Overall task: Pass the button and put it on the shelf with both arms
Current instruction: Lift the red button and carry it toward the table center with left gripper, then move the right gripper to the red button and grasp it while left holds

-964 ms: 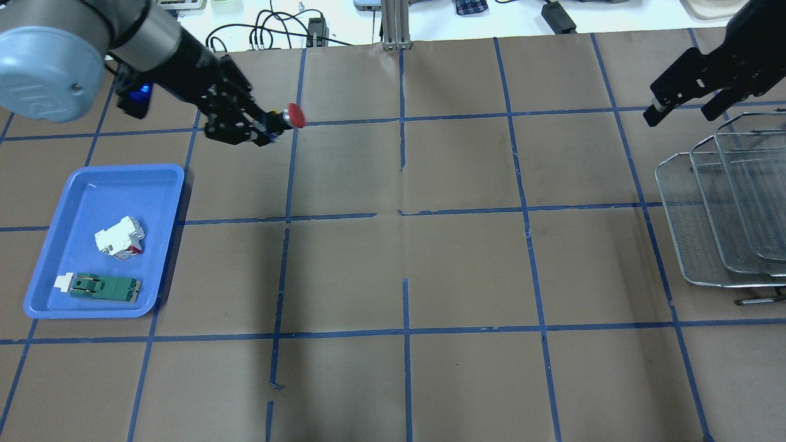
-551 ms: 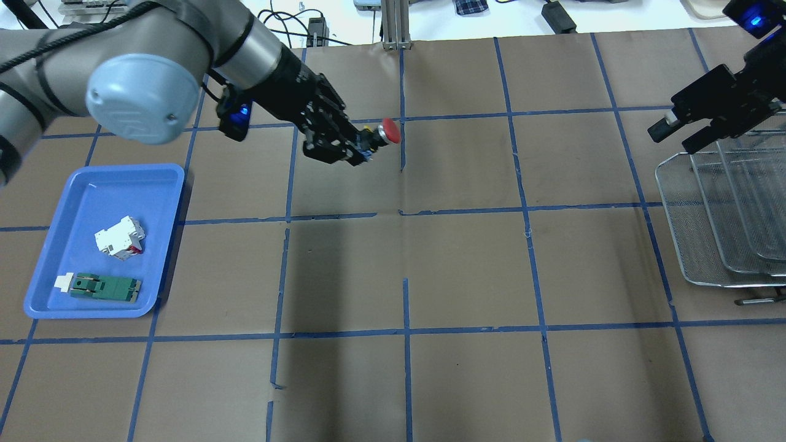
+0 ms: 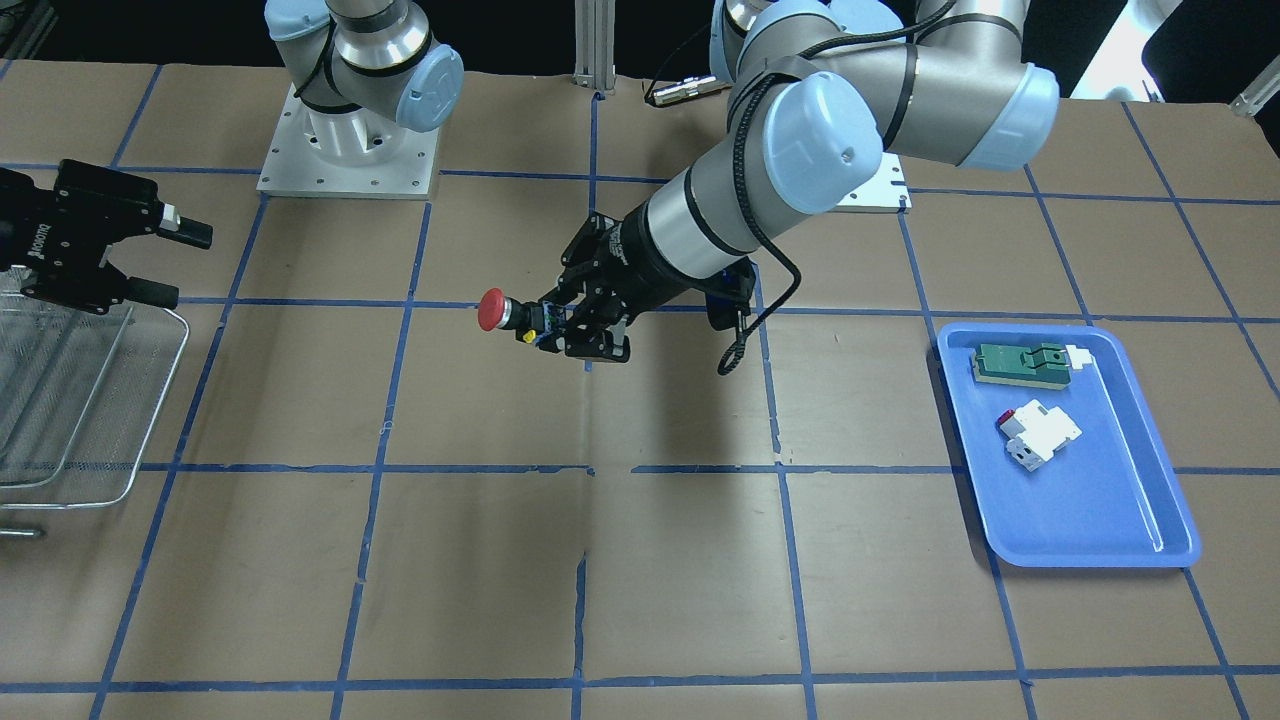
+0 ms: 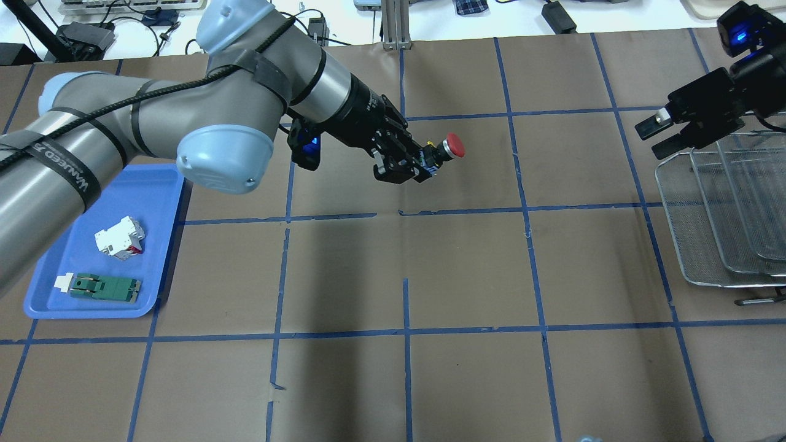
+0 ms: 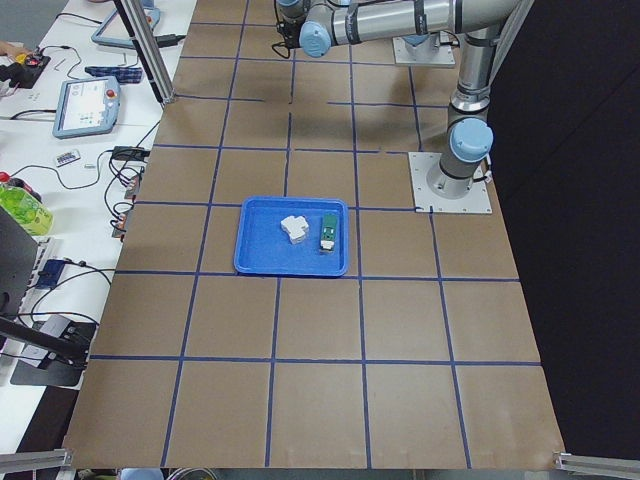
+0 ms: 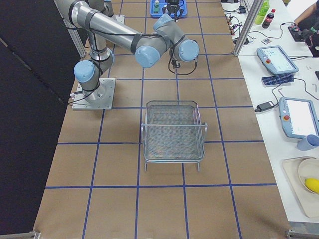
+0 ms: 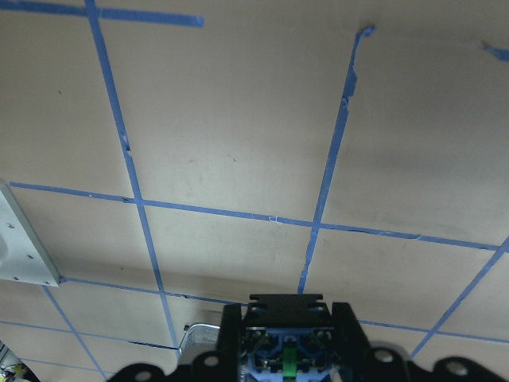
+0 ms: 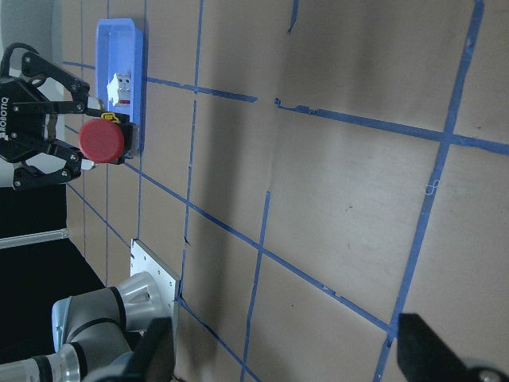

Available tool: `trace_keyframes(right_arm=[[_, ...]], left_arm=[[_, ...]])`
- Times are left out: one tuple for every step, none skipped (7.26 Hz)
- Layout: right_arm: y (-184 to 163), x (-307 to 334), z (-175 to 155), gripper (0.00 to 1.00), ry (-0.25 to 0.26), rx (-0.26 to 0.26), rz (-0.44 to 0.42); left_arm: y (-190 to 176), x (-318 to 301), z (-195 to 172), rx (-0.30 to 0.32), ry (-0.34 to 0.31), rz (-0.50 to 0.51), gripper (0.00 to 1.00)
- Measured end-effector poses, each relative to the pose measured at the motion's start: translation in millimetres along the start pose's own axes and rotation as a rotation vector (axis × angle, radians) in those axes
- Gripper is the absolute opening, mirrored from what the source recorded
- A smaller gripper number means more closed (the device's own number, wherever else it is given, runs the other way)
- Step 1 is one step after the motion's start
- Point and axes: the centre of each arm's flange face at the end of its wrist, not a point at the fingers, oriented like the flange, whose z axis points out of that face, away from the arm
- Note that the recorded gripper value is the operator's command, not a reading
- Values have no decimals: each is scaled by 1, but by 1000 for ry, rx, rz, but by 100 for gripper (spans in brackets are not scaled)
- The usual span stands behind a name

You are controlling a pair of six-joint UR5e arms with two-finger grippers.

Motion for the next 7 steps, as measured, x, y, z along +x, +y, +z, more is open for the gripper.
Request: trace_keyframes(right_arm=[[-5, -8, 14, 100, -17, -16, 33], [-15, -26, 36, 100, -21, -50, 103], [-27, -47, 61, 100, 0, -77, 178], [-41, -68, 85, 100, 37, -81, 218], [-52, -89, 106, 100, 49, -80, 240], [-58, -102, 122, 100, 34, -78, 252], [-62, -108, 131, 100, 11, -74, 258]], left_arm=[[7, -5, 11, 0, -5, -1, 0], [15, -10, 19, 0, -9, 1, 0], [21, -13, 24, -6, 1, -2, 0], [25, -14, 26, -12, 14, -5, 0], [27, -14, 27, -15, 19, -5, 0], [29, -15, 28, -17, 22, -3, 0], [30, -16, 27, -17, 25, -1, 0]])
